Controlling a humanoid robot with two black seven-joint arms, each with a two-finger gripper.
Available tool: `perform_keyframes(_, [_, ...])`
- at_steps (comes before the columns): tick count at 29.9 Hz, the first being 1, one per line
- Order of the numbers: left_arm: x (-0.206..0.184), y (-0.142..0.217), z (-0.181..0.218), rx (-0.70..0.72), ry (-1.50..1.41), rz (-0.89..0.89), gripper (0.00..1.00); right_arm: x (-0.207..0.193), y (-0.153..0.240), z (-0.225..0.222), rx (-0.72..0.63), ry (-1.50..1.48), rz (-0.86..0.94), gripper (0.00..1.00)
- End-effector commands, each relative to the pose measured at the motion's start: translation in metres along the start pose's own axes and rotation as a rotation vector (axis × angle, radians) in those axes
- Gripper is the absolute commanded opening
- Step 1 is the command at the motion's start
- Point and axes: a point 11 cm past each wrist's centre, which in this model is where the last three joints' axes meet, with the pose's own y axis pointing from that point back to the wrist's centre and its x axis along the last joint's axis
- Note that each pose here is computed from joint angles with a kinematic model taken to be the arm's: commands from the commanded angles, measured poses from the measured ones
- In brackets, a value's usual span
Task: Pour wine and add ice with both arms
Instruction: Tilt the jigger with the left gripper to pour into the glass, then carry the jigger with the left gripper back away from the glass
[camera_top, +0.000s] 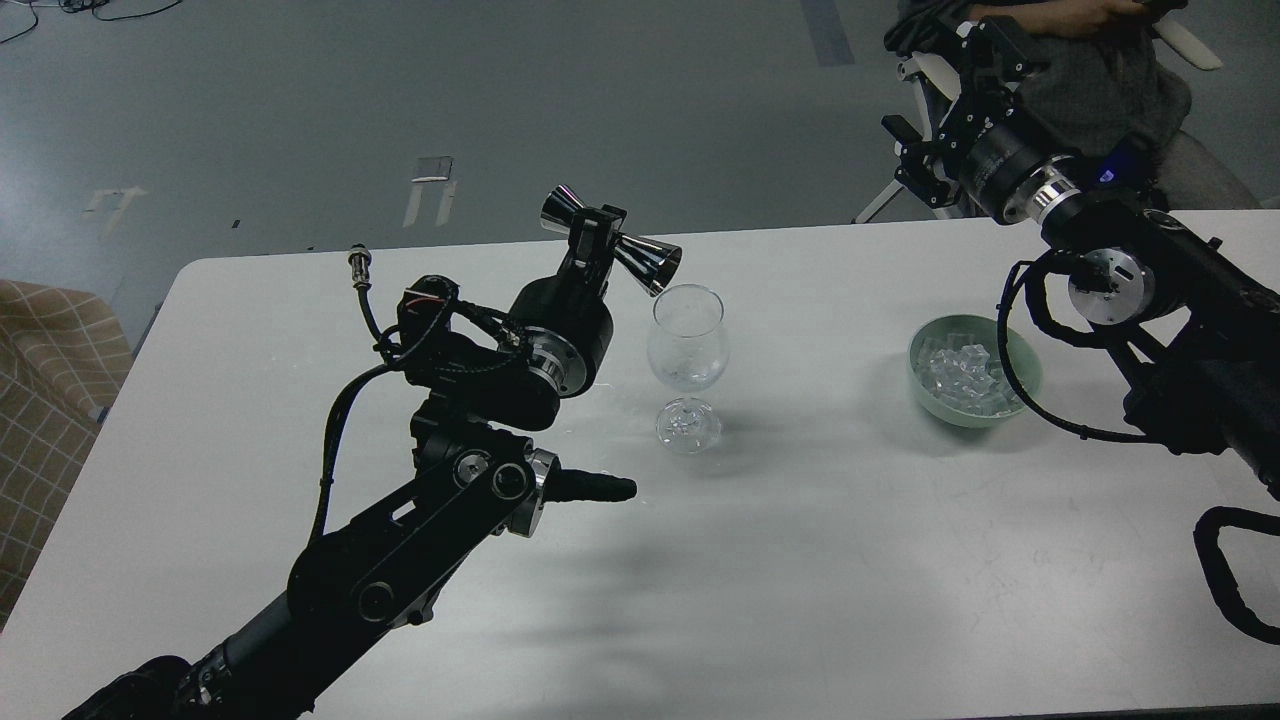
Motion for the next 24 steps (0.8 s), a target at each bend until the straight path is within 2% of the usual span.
perform_keyframes(1, [0.007,-0.002,0.001,0.031,0.094,-0.011,0.00,0.001,0.000,-0.002,0.003,0.002,0.003,1.00])
perform_keyframes(2, [0.007,-0.002,0.001,0.031,0.095,-0.012,0.00,0.001,0.000,-0.002,0.003,0.002,0.003,1.00])
perform_keyframes(5, [0.031,-0.005,0.014,0.076,0.383,-0.033,0.00,0.002,0.001,-0.001,0.000,0.003,0.004,1.00])
perform_keyframes(7, [0.057,-0.007,0.022,0.096,0.590,-0.038,0.00,0.002,0.001,-0.001,0.000,0.003,0.003,1.00])
perform_keyframes(12, [0.110,-0.003,0.024,0.090,0.848,-0.003,0.00,0.001,0.000,-0.001,0.002,0.001,0.001,1.00])
perform_keyframes(17, [0.139,0.005,0.001,0.128,0.894,0.061,0.00,0.001,0.001,-0.001,0.000,0.002,0.002,1.00])
perform_keyframes(24, [0.175,0.034,-0.069,0.229,1.005,0.223,0.00,0.000,0.000,0.001,-0.002,-0.002,-0.001,1.00])
